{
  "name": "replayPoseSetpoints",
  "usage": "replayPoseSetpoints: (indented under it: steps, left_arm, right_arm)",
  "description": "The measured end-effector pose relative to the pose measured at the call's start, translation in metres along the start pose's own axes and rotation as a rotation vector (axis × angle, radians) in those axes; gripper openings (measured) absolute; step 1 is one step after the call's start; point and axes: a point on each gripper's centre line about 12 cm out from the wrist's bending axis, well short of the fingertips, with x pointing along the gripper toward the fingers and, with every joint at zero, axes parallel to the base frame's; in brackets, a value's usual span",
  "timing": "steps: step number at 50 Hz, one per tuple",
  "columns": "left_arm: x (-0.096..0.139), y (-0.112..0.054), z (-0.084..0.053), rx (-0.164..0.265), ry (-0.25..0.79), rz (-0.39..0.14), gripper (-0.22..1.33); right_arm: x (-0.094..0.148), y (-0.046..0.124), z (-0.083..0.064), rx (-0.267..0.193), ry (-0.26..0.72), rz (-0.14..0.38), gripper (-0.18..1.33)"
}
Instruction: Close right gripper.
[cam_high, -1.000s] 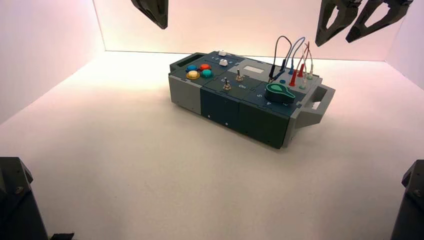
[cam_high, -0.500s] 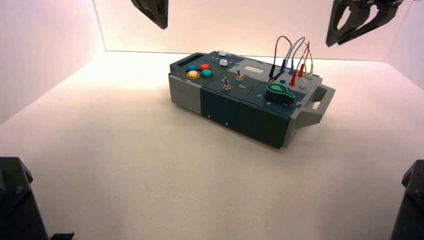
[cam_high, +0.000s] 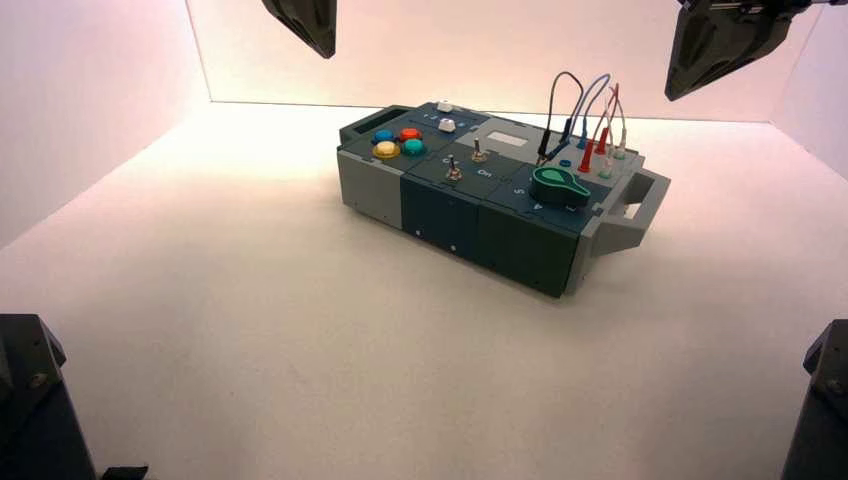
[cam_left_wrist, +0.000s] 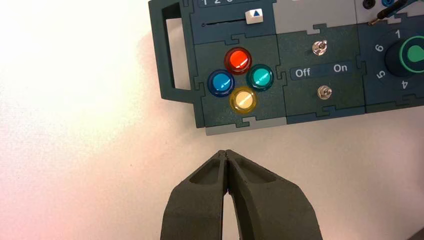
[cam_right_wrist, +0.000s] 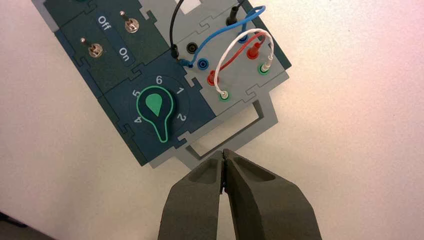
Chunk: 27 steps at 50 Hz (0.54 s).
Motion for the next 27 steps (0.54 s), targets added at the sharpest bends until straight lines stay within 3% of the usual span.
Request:
replayPoseSetpoints:
  steps: [27]
  left_arm:
    - [0.0000,0.0000,0.0002,-0.001,-0.002,0.000,-0.16]
  right_arm:
    - [0.0007,0.0000,-0.0003,0.000,0.005,0.000,-0.14]
